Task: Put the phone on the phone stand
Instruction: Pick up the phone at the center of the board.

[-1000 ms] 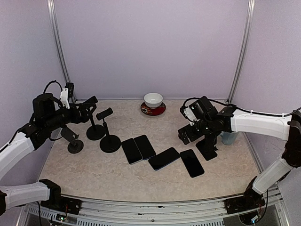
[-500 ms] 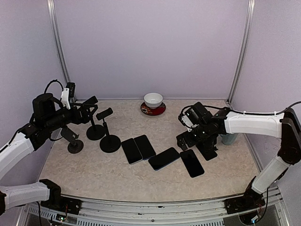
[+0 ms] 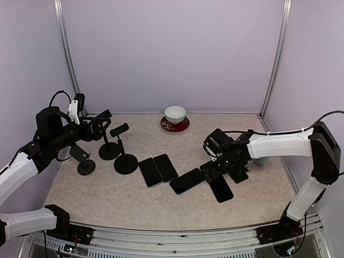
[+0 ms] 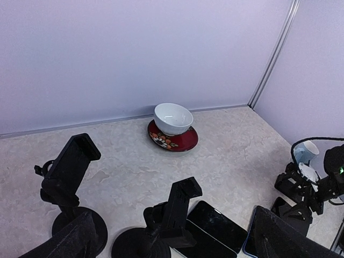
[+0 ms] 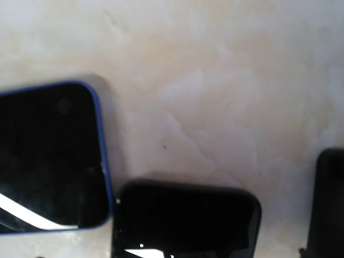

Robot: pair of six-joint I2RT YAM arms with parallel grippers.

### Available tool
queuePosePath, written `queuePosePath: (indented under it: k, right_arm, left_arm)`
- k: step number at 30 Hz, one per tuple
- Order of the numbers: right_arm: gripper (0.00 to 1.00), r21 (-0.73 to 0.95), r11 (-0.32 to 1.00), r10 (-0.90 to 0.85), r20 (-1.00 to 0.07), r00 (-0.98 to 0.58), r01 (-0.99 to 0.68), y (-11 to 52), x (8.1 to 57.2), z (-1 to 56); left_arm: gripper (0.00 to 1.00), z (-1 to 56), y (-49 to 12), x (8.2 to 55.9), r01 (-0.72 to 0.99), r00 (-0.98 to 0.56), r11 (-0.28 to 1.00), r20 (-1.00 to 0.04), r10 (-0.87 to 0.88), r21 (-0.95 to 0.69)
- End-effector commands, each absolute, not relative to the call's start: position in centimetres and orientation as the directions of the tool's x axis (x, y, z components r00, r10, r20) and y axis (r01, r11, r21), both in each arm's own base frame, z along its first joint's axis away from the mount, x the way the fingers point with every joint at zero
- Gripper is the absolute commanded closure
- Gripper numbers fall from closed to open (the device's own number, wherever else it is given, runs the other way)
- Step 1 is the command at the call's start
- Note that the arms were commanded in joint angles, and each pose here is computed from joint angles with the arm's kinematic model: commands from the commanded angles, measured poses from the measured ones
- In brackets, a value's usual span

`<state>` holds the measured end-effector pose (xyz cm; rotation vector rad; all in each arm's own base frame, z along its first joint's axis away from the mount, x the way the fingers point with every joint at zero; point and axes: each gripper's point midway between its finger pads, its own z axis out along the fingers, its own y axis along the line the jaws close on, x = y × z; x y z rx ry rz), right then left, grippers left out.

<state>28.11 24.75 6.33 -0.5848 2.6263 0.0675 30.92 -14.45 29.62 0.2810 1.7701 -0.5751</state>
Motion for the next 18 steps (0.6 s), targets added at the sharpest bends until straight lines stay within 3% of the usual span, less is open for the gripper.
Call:
queuePosePath:
  k: [1,10,18]
  right_arm:
    - [0.0,-0.051,0.922,-0.368,-0.426,-0.827,-0.384,24.0,27.4,6.0]
    - [0.0,-0.042,0.931,-0.337,-0.488,-0.805,-0.364,23.6,27.9,7.9]
    - [0.0,-0.048,0.929,-0.351,-0.435,-0.829,-0.368,23.3,27.5,5.7]
  left_arm:
    - [0.01,30.1,-14.3,30.8,0.475,-0.247,0.855,-0.964,-0.1,-0.21]
    - [0.01,30.0,-14.4,30.8,0.475,-0.249,0.855,-0.964,-0.099,-0.21]
    - [0.01,30.0,-14.3,30.8,0.468,-0.246,0.859,-0.964,-0.099,-0.207]
